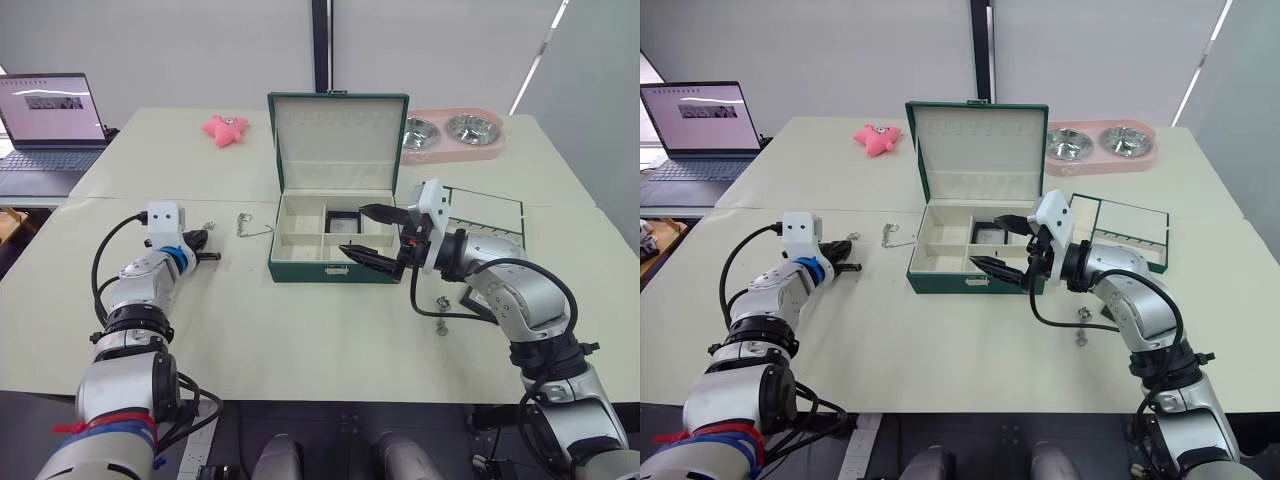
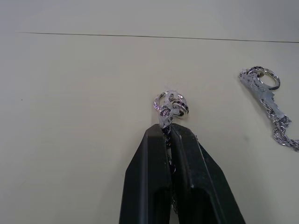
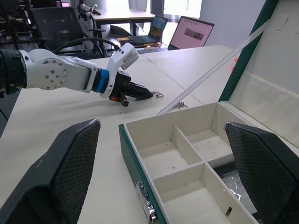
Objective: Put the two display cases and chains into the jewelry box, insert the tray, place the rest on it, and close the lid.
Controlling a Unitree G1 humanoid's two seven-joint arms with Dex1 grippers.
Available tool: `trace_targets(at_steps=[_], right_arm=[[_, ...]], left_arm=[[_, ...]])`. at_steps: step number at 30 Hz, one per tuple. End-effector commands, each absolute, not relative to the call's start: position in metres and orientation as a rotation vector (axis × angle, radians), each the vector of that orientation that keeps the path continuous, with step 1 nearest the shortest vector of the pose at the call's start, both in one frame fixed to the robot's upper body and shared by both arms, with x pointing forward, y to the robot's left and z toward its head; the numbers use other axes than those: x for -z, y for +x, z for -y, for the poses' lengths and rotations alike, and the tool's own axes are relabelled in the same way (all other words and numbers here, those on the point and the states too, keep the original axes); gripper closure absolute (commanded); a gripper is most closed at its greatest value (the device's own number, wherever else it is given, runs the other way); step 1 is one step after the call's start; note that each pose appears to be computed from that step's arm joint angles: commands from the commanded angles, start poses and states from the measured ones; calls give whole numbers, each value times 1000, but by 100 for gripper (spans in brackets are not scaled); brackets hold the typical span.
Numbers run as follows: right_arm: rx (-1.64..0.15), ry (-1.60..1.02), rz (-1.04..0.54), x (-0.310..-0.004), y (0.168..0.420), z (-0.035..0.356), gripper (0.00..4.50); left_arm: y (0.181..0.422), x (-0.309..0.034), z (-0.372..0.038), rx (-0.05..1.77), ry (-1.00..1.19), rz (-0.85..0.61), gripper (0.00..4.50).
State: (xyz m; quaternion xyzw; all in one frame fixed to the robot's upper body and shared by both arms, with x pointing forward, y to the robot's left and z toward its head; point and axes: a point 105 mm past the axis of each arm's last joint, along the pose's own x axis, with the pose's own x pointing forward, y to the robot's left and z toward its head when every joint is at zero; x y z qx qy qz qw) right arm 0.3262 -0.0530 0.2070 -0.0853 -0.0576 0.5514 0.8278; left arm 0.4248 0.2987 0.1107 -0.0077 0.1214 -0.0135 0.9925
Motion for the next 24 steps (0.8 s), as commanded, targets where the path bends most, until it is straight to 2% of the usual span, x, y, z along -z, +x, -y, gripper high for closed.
trace_targets(at_steps=[1, 13, 18, 24], right_arm=[[-1154, -207, 175, -217, 327, 59, 0], [-1113, -203, 151, -199, 328, 75, 0], [-1088, -203, 156, -202, 327, 84, 0], [-1043, -206, 161, -204, 329, 94, 0]], left_arm=[[423, -115, -294, 56, -25, -234, 447], [395, -187, -259, 211, 56, -107, 447], [379, -222, -231, 333, 20, -47, 447], [374, -250, -193, 422, -42, 13, 447]])
